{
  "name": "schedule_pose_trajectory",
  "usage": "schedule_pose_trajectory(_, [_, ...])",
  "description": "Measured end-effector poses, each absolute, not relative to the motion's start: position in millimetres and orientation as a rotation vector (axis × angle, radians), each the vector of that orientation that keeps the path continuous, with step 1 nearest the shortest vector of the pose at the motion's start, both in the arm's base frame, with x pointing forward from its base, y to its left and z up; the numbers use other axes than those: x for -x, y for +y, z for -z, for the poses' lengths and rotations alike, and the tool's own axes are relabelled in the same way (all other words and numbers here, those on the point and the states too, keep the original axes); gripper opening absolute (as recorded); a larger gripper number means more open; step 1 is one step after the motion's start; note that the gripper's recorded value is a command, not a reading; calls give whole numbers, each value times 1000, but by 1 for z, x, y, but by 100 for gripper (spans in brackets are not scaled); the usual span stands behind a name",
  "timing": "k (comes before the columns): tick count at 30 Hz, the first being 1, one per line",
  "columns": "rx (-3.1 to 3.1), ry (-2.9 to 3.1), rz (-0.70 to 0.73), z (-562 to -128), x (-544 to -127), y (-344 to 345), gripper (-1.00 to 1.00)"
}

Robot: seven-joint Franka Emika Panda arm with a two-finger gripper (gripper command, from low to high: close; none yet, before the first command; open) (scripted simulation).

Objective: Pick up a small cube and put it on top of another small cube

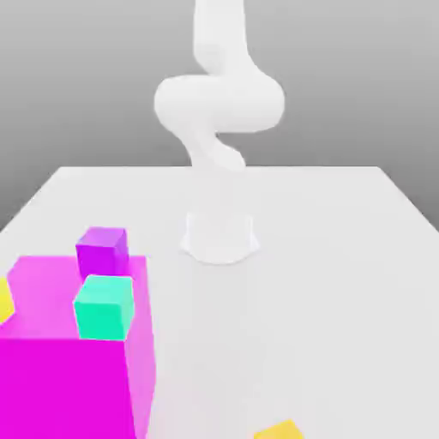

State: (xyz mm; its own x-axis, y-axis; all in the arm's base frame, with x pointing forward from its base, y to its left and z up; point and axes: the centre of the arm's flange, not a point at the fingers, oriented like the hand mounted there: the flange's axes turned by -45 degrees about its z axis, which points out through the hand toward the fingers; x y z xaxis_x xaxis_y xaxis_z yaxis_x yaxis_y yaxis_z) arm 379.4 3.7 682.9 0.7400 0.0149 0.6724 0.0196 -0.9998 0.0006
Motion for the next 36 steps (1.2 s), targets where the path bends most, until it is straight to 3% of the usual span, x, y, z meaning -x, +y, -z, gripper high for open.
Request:
schedule_pose_trajectory(8, [3015,-196,830,-575,-470,22,0])
schedule_pose_trajectory(16, [3068,-364,528,-446,-527,44,0])
schedule_pose_trajectory(29, [3077,-633,33,-212,-541,76,0])
schedule_pose_trajectory(33, [3074,-649,2,-151,-540,77,0])
schedule_pose_trajectory(34, [3074,-650,1,-140,-539,77,-100])
schedule_pose_trajectory(36, [3074,-650,1,-140,-539,77,-100])
